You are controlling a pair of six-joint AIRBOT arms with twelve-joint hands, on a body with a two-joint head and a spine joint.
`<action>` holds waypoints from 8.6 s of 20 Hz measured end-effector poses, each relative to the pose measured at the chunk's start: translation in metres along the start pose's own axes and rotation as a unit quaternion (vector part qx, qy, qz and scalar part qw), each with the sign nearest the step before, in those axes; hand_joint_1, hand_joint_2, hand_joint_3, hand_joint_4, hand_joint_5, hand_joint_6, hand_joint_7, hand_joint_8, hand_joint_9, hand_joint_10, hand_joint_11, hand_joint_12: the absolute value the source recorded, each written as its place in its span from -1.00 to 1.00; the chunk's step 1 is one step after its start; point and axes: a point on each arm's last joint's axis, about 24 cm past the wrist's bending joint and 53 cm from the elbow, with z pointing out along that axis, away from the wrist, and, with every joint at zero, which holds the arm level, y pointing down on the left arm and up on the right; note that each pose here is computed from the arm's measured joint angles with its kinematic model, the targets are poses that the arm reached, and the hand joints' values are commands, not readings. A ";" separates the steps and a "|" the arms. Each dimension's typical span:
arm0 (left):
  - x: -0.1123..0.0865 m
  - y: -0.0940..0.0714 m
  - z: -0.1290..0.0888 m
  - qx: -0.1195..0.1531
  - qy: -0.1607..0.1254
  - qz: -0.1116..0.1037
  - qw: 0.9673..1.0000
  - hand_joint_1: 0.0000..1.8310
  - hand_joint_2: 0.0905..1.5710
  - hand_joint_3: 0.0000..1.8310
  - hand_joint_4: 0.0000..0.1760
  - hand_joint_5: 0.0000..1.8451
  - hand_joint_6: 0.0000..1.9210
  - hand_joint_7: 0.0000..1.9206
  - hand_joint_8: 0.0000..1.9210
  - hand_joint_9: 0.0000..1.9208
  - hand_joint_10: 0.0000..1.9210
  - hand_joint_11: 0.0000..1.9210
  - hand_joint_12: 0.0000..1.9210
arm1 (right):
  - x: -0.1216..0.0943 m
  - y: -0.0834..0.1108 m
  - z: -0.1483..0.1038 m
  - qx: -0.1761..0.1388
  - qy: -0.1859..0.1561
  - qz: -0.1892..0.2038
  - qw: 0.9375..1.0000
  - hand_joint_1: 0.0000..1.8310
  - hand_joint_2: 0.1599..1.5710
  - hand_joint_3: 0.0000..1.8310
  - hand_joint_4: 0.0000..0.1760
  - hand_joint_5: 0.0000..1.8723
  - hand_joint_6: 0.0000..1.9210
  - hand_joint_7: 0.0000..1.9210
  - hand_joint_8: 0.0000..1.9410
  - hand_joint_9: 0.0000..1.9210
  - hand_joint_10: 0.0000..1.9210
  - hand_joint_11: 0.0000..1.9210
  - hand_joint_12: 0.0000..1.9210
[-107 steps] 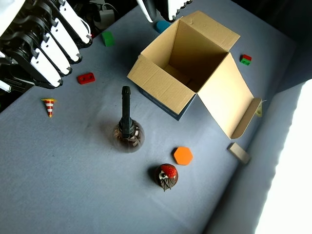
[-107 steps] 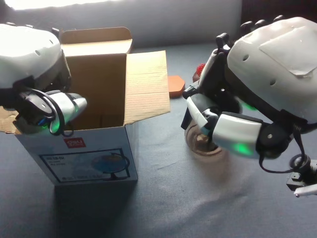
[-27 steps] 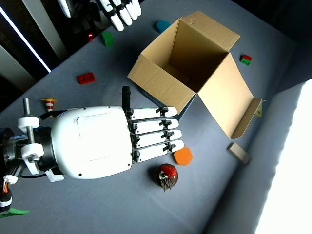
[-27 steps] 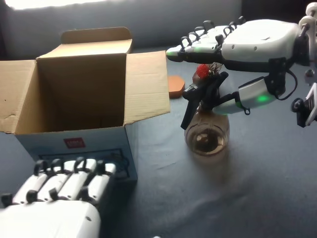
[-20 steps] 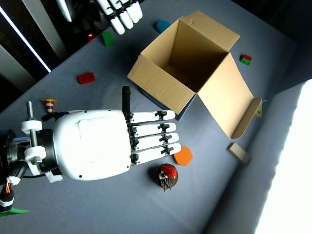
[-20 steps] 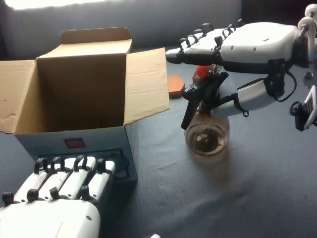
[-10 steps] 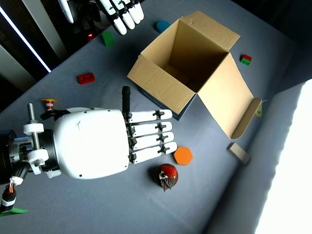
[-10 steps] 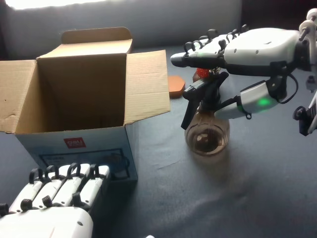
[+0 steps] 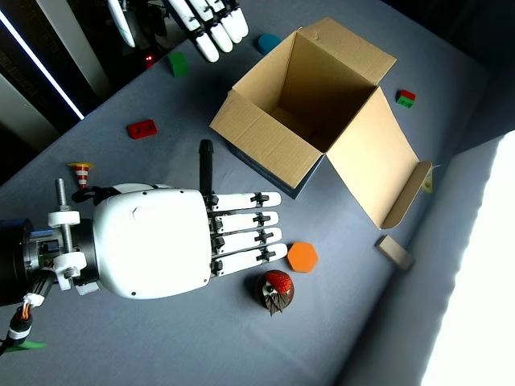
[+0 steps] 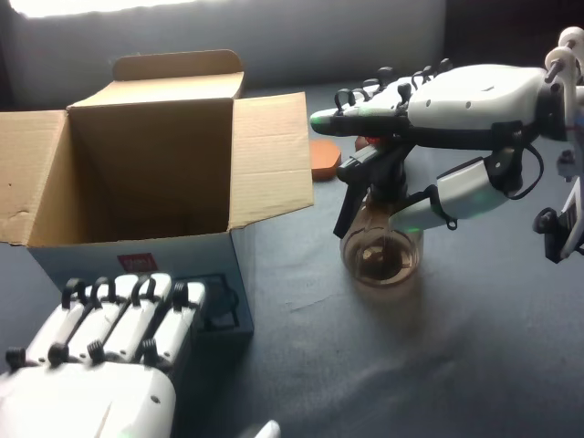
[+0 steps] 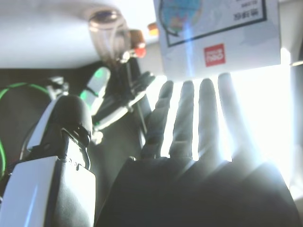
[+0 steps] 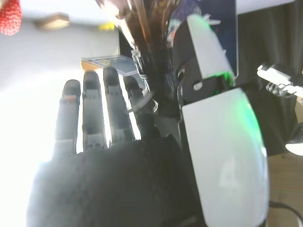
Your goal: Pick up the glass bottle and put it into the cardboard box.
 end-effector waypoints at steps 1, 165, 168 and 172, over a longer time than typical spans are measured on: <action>0.002 0.002 0.000 -0.002 0.003 0.002 1.000 -0.85 0.54 -1.00 -1.00 -0.89 -1.00 -0.93 -1.00 -0.95 -1.00 -1.00 -0.67 | 0.001 0.001 0.000 -0.002 0.001 0.002 1.000 -0.09 0.38 -1.00 -1.00 -0.98 -0.99 -0.87 -0.97 -0.93 -0.92 -1.00 -1.00; 0.011 0.033 -0.011 -0.089 0.037 -0.052 0.994 -0.84 0.53 -1.00 -1.00 -0.85 -0.99 -0.89 -1.00 -0.92 -1.00 -1.00 -0.62 | -0.019 0.171 0.067 -0.157 -0.064 -0.100 0.980 -0.18 0.46 -1.00 -1.00 -1.00 -0.10 -0.83 -0.32 -1.00 0.08 -1.00 0.55; 0.006 0.020 -0.012 -0.082 0.037 -0.053 0.995 -0.84 0.53 -1.00 -1.00 -0.85 -1.00 -0.89 -1.00 -0.92 -1.00 -1.00 -0.63 | -0.029 0.171 0.038 -0.176 -0.075 -0.087 0.978 -0.20 0.45 -1.00 -1.00 -1.00 -0.18 -0.83 -0.34 -1.00 0.07 -1.00 0.55; -0.007 -0.002 -0.008 -0.061 0.026 -0.062 0.996 -0.85 0.53 -1.00 -1.00 -0.82 -0.99 -0.87 -0.99 -0.90 -0.99 -1.00 -0.63 | -0.038 0.149 0.008 -0.150 -0.085 -0.052 0.984 -0.29 0.45 -1.00 -1.00 -1.00 -0.16 -0.81 -0.34 -0.99 0.08 -1.00 0.55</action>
